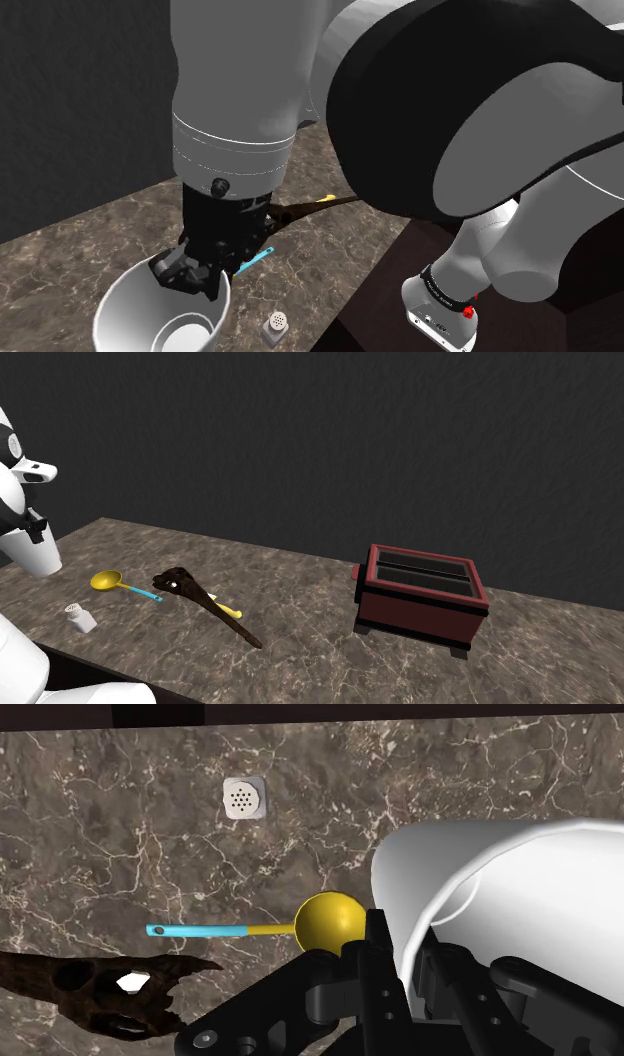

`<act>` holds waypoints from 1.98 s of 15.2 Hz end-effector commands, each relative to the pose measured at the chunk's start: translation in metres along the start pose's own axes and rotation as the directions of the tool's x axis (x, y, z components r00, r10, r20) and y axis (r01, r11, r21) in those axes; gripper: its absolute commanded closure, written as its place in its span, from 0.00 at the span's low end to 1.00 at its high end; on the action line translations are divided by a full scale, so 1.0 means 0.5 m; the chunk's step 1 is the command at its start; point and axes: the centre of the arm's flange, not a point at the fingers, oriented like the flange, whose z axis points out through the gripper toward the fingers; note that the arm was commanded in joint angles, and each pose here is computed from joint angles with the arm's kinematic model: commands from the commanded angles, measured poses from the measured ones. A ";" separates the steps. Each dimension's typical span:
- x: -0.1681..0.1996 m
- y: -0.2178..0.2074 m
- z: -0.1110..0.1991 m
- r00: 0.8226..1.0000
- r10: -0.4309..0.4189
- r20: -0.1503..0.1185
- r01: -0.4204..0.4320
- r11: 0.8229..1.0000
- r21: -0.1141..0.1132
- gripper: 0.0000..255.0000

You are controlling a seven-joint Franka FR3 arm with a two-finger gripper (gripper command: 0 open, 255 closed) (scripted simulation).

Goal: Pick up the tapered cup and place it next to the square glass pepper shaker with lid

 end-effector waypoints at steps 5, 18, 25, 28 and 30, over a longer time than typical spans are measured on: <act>0.006 0.009 0.062 1.000 0.000 -0.001 0.000 1.000 0.001 1.00; 0.016 0.030 0.197 1.000 0.000 -0.001 0.000 1.000 0.001 1.00; 0.021 0.041 0.270 1.000 0.000 -0.001 0.000 1.000 0.001 1.00; 0.022 0.044 0.288 1.000 0.000 -0.001 0.000 1.000 0.001 1.00; 0.022 0.044 0.288 1.000 0.000 -0.001 0.000 1.000 0.001 1.00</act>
